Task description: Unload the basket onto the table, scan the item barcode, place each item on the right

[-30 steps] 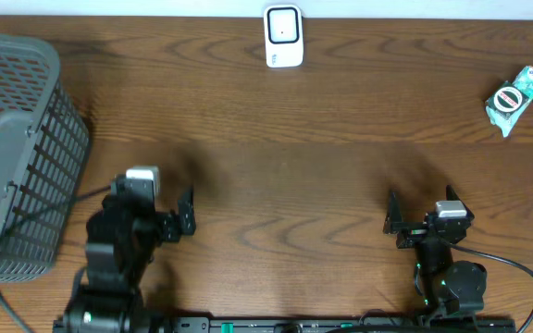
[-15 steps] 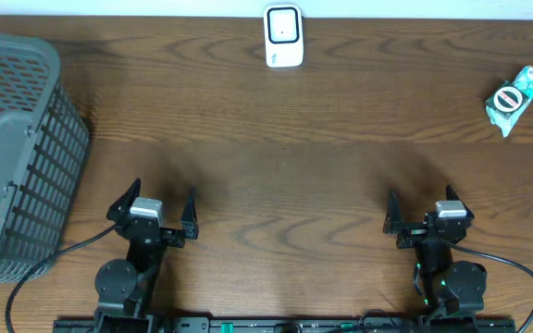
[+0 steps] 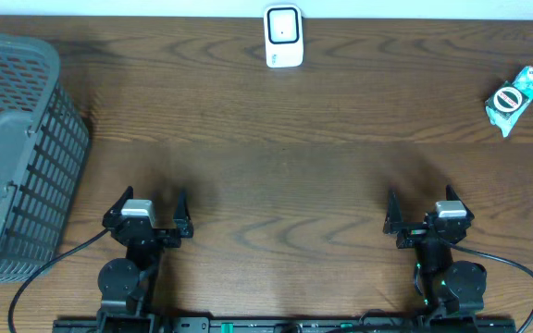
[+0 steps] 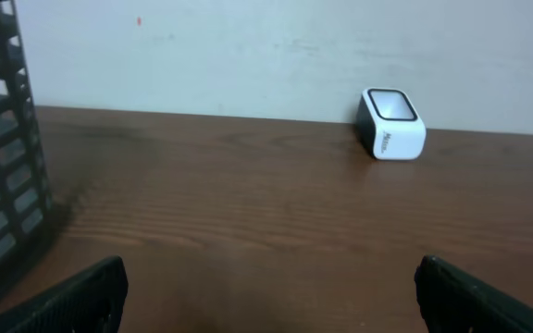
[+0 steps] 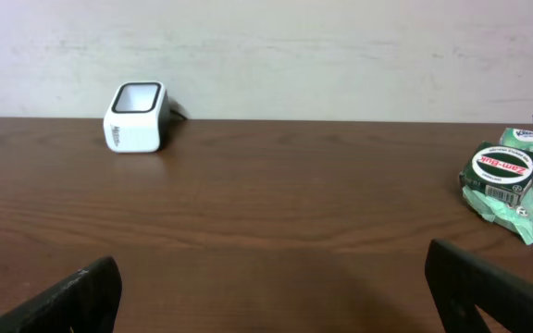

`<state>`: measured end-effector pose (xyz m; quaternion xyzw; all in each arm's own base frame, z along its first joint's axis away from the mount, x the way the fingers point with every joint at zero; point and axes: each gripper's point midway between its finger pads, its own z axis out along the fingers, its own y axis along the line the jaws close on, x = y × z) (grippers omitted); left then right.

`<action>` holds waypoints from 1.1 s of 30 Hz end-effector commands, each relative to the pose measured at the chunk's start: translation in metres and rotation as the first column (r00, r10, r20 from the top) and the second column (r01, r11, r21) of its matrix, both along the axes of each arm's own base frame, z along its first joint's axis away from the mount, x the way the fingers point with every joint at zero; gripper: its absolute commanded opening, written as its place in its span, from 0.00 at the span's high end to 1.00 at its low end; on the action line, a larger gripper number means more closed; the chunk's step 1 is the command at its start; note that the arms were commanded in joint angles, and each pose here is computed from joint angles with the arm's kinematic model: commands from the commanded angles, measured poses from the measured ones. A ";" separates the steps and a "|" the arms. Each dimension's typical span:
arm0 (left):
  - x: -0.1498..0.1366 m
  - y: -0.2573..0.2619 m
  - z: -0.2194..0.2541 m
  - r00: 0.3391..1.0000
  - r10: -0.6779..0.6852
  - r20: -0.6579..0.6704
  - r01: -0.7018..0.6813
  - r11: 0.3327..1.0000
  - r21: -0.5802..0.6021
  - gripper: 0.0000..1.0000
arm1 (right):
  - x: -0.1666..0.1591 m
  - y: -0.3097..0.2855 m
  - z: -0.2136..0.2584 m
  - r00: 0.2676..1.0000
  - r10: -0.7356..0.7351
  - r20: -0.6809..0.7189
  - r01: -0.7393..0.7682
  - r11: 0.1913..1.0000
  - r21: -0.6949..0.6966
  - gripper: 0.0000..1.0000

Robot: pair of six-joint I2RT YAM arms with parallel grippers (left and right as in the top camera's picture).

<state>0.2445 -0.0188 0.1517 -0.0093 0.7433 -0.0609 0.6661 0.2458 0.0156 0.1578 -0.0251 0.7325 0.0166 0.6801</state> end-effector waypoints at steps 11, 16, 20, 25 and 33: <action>-0.002 -0.002 -0.015 0.999 -0.025 -0.041 0.029 0.996 0.088 0.02 | 0.000 -0.002 -0.001 1.000 -0.007 0.001 0.007 1.000 -0.007 0.01; -0.002 -0.002 -0.015 0.999 -0.029 -0.039 0.033 0.992 0.121 0.02 | 0.000 -0.002 -0.001 1.000 -0.007 0.001 0.007 1.000 -0.007 0.01; -0.002 -0.002 -0.015 0.999 -0.025 -0.040 0.030 0.992 0.121 0.02 | 0.000 -0.002 -0.001 1.000 -0.007 0.001 0.007 1.000 -0.007 0.01; -0.002 -0.002 -0.015 0.999 -0.025 -0.039 0.030 0.992 0.120 0.02 | 0.000 -0.002 -0.001 1.000 -0.007 0.001 0.007 1.000 -0.007 0.01; -0.001 -0.002 -0.014 0.999 -0.025 -0.035 0.029 0.993 0.117 0.02 | 0.000 -0.002 -0.001 1.000 -0.007 0.001 0.007 1.000 -0.007 0.01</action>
